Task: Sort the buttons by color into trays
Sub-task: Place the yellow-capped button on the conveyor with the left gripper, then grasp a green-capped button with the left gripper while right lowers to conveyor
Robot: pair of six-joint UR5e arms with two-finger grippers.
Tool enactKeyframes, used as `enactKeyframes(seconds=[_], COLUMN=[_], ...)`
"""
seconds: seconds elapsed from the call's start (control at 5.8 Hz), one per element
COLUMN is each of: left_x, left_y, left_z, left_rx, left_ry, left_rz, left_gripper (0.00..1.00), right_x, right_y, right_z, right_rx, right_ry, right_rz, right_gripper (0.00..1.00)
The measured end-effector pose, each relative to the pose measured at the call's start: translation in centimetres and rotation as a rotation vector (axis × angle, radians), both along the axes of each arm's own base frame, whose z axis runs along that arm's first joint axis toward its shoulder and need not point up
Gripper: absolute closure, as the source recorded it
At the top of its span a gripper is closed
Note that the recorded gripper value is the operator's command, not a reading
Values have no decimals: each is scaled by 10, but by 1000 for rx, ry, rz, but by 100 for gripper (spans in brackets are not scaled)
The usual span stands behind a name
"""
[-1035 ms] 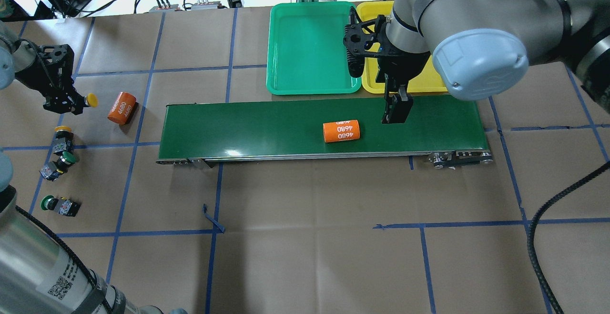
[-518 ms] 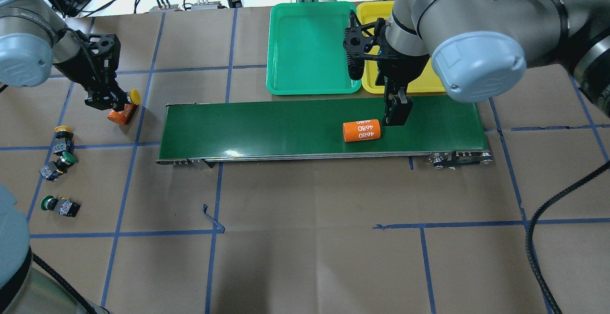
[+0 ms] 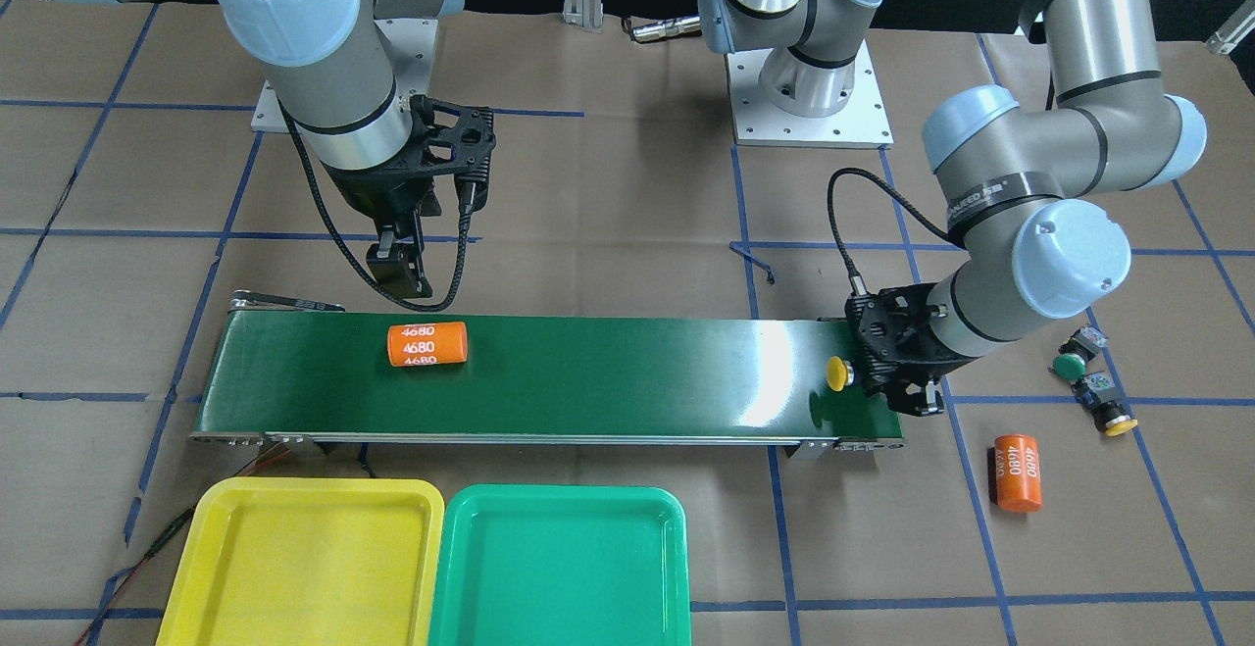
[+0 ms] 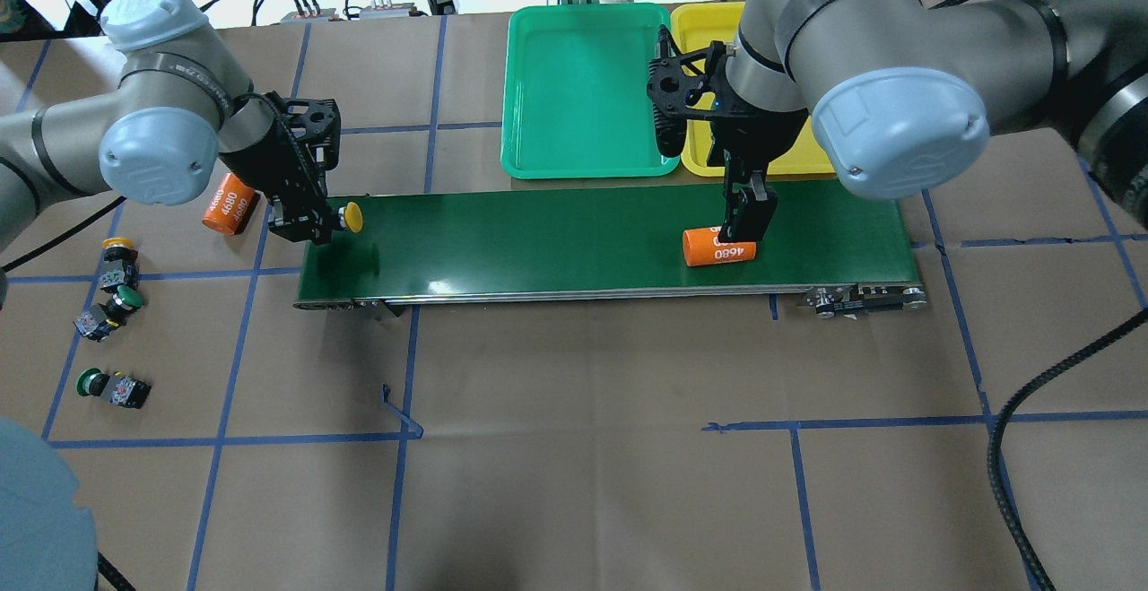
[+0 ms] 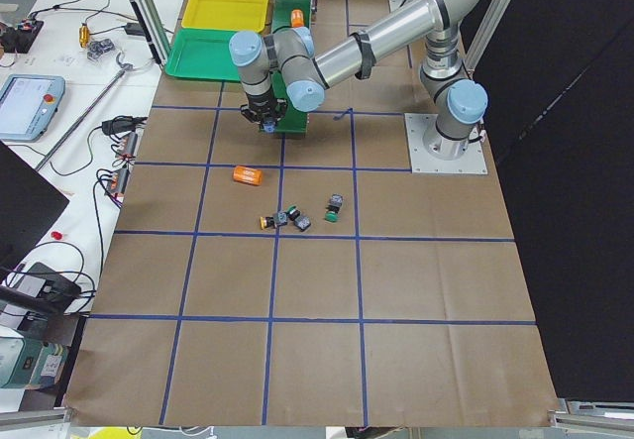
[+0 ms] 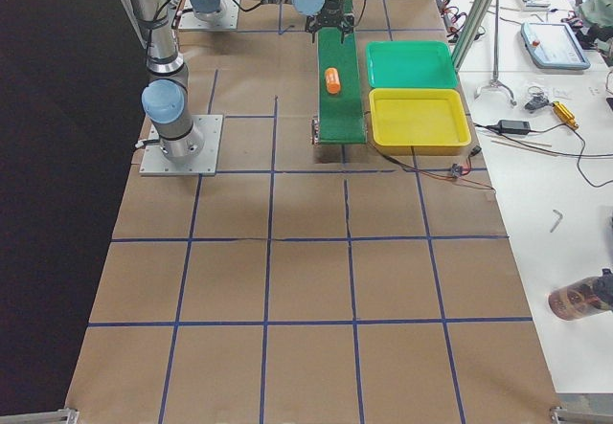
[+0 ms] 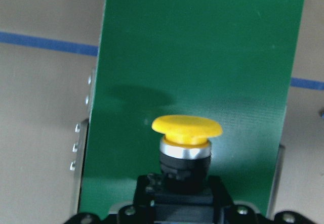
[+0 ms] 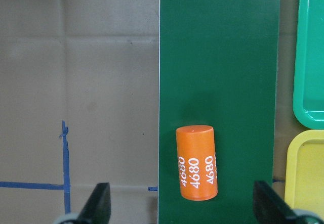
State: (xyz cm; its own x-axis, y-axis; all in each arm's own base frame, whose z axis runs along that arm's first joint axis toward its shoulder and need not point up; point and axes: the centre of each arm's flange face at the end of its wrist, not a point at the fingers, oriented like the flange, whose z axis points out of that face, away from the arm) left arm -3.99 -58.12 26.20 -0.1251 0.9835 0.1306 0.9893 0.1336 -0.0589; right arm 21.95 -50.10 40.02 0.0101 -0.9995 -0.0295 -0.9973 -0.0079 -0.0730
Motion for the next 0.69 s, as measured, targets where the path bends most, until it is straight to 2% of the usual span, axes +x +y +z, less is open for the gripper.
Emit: enactKeyframes(seconds=[0.17,0.35,0.69], left_x=[-17,-24,7], left_y=[2,4,0], left_z=[-6,-10,-2], left_rx=[-11,-15,-30], left_ry=[-3,-5,-19], left_rz=[-24,-21,85], left_gripper=[3,2,2], right_x=[0,0,0], right_y=[0,0,0], right_z=[0,0,0], right_rx=[0,-1,-1], right_ry=[0,0,0], right_rz=[0,0,-1], right_gripper=[0,0,0])
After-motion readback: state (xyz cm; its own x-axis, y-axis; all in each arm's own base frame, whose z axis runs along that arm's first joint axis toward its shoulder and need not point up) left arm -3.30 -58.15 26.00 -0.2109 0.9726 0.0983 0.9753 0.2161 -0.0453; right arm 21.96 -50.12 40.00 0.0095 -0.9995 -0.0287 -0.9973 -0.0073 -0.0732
